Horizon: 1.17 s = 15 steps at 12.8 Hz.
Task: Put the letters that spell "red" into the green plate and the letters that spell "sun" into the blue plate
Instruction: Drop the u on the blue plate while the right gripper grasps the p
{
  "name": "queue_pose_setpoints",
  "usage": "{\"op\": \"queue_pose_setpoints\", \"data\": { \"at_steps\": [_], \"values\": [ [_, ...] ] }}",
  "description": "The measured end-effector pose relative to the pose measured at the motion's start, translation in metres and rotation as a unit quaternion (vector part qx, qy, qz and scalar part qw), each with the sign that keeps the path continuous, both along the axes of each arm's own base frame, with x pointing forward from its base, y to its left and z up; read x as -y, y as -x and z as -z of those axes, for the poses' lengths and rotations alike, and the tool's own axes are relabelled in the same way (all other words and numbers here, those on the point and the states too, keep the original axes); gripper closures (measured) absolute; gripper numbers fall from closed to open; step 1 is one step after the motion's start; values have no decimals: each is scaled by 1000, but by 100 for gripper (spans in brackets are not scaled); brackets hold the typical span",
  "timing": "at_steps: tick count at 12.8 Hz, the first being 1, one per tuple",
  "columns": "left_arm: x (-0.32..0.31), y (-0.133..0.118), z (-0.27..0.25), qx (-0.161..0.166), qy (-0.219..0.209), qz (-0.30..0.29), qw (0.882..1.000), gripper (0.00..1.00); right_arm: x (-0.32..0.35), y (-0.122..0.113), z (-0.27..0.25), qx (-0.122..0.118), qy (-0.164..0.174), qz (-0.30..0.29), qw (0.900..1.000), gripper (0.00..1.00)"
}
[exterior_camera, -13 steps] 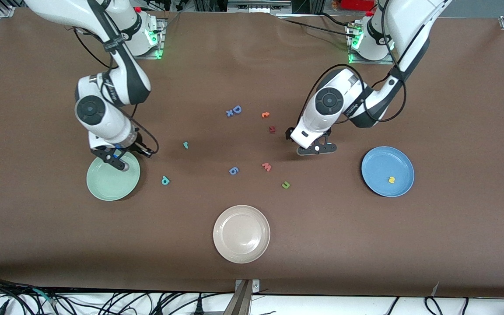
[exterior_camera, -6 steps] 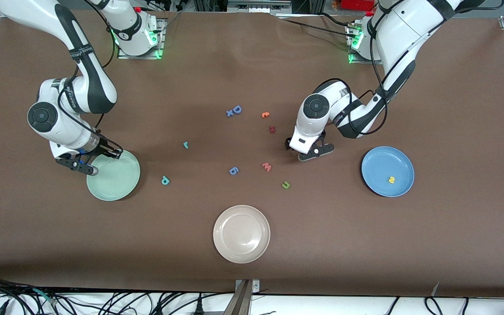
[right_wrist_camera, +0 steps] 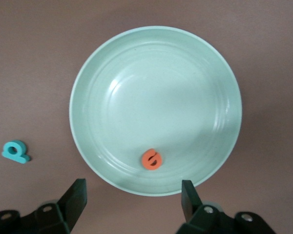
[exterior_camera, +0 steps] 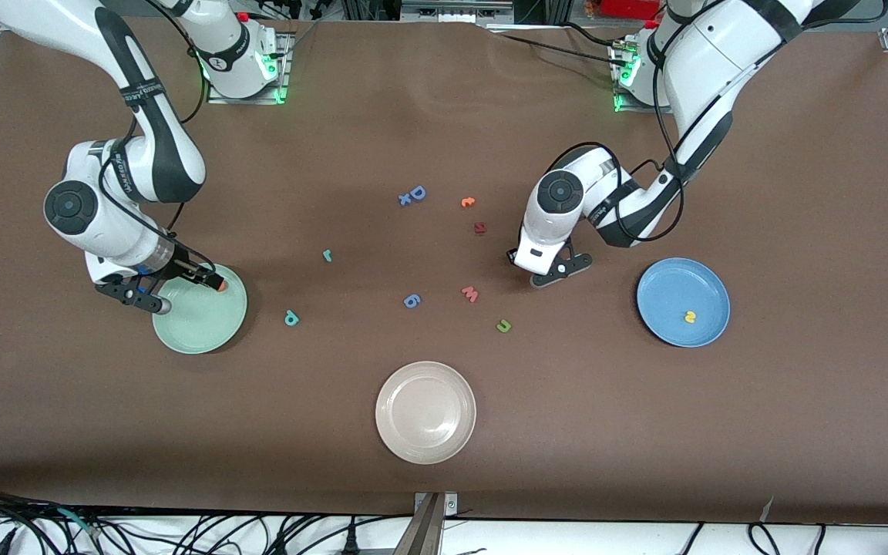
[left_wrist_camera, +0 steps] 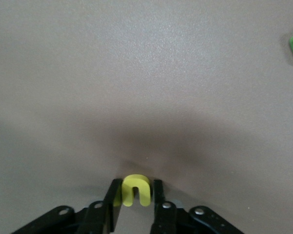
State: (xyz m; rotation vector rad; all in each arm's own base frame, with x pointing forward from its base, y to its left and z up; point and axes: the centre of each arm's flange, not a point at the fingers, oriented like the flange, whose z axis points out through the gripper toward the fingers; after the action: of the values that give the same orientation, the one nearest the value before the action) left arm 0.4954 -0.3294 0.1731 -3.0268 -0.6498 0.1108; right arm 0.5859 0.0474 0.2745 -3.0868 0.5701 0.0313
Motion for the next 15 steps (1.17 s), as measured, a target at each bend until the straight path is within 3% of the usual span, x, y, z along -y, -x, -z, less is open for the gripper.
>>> {"op": "queue_pose_setpoints", "data": {
  "at_steps": [2,5,8,12,15],
  "values": [
    [0,0,0,0,0,-2,1000,74,-25,-10,-4,8,-10,14,1000,13],
    [-2,-3,-1,0,-2,-5,1000,74,-75,-32,2,18,-18,32,999,13],
    [-17,-24,-15,-12,-33,-6,999,74,-117,-52,20,20,-26,49,998,13],
    [-41,-58,-50,-39,-75,48,995,74,-136,-53,74,-8,-10,66,998,13],
    [-99,-89,-63,-56,-67,111,990,74,-135,-56,83,-10,-7,70,997,13]
  ]
}}
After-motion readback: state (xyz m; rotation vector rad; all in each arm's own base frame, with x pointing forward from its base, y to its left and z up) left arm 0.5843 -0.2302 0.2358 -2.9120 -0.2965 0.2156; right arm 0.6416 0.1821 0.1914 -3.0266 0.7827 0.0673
